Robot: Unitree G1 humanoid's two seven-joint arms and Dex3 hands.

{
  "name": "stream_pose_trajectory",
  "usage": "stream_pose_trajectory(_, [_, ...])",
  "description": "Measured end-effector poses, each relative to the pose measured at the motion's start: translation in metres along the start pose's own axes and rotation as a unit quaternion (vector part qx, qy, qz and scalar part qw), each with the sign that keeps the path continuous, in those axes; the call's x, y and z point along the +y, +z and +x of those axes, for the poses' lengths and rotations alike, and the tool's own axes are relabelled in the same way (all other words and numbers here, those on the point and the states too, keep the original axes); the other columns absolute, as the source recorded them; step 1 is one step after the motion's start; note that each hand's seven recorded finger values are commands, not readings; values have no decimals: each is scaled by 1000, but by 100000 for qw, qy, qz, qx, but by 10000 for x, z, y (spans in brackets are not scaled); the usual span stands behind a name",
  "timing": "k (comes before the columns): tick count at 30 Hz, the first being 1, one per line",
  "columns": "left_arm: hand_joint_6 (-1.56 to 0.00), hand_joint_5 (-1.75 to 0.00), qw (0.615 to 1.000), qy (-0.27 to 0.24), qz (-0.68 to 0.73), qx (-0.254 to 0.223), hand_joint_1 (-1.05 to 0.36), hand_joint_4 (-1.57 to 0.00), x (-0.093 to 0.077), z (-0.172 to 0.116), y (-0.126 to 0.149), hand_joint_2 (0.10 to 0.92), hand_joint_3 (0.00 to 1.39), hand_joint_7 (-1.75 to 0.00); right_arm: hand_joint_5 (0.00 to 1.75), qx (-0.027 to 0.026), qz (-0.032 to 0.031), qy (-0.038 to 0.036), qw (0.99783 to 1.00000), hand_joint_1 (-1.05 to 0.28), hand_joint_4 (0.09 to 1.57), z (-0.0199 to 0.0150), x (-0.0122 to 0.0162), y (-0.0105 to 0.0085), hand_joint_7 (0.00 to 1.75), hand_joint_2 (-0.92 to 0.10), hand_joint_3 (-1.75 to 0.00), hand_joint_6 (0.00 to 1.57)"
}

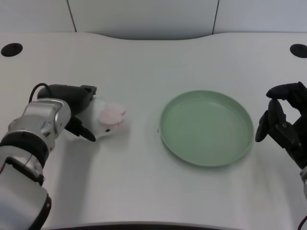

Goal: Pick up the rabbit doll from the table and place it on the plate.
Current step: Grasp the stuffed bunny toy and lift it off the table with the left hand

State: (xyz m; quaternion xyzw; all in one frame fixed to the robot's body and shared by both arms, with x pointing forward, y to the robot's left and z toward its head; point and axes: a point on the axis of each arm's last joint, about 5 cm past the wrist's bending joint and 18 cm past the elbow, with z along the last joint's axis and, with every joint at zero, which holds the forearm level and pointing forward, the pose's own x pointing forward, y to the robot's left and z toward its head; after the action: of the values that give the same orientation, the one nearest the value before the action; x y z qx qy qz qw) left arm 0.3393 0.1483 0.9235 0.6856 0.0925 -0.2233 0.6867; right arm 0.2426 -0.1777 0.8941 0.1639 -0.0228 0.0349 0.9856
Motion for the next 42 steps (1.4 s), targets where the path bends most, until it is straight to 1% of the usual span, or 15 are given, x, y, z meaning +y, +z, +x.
stream_pose_trajectory(8, [-34,-25,99992,223,-949,-802,-828,-34,-2,6,32,889,1,-24,1746,-274,-16,78,100000,-210,970,-10,-1,9,1746,-892,-848,417])
stream_pose_trajectory(11, [-10,-288,99991,550,534,-1062,-781,-9,-8,7,40,855,0,-218,1746,-300,-89,79,99999,-205,968,-12,1,16,1746,-892,-850,419])
stream_pose_trajectory(12, [-5,-495,99986,573,1105,-1126,-741,-3,-10,7,42,812,5,-402,1746,-304,-125,104,99999,-200,970,-11,1,17,1746,-896,-856,424])
stream_pose_trajectory(14, [0,-619,99973,392,1913,-1242,-692,0,-12,7,40,788,5,-540,1746,-381,-295,426,99998,-207,985,-12,-2,18,1746,-894,-860,453])
stream_pose_trajectory(16, [1,-655,99965,250,2220,-1417,-672,1,-12,5,37,779,2,-589,1746,-476,-651,729,99994,-209,992,-12,-8,23,1746,-895,-862,466])
stream_pose_trajectory(18, [-36,-717,99925,-630,3585,-1352,-586,-3,-4,4,30,758,0,-636,1746,-463,-729,740,99994,-211,995,-14,-9,23,1746,-892,-861,472])
stream_pose_trajectory(20, [-80,-751,99812,-1182,5872,-1296,-508,-13,12,0,10,737,0,-623,1746,-438,-744,646,99994,-213,997,-20,-11,21,1746,-888,-859,477])
stream_pose_trajectory(26, [-135,-718,99737,-1944,6930,-882,-569,-37,69,-19,-70,732,0,-539,1746,-386,-642,501,99996,-205,1008,-29,-16,16,1746,-892,-861,482])
stream_pose_trajectory(27, [-138,-715,99740,-1924,6890,-880,-570,-39,70,-20,-74,732,0,-534,1746,-449,-638,510,99996,-205,1009,-29,-15,18,1746,-892,-861,482])
stream_pose_trajectory(30, [-308,-608,99787,-1565,6190,-1322,-481,-164,82,-26,-91,738,1,-358,1746,-632,-583,593,99995,-184,992,-28,-11,29,1746,-897,-887,431])
stream_pose_trajectory(33, [-363,-583,99826,-1008,5680,-1234,-430,-193,95,-36,-125,739,1,-323,1746,-723,-614,462,99994,-178,984,-25,-4,47,1746,-901,-887,421])
stream_pose_trajectory(35, [-425,-635,99835,-631,5587,-1179,-418,-251,98,-40,-139,751,4,-342,1746,-547,-608,289,99996,-178,980,-25,-4,46,1746,-899,-883,417])
stream_pose_trajectory(38, [-492,-847,99825,410,5478,-2211,-384,-291,66,-48,-154,777,2,-497,1746,-525,-680,8,99996,-179,975,-26,-4,46,1746,-901,-877,411])
stream_pose_trajectory(40, [-445,-1160,99802,1246,5429,-2909,-332,-326,39,-53,-163,809,3,-975,1746,-516,-718,-102,99996,-181,962,-26,-4,46,1746,-908,-859,379])
stream_pose_trajectory(42, [-437,-1190,99767,1934,5439,-3631,-319,-342,27,-56,-165,831,6,-1097,1746,-483,-804,-137,99996,-181,960,-26,-3,45,1746,-911,-855,376])
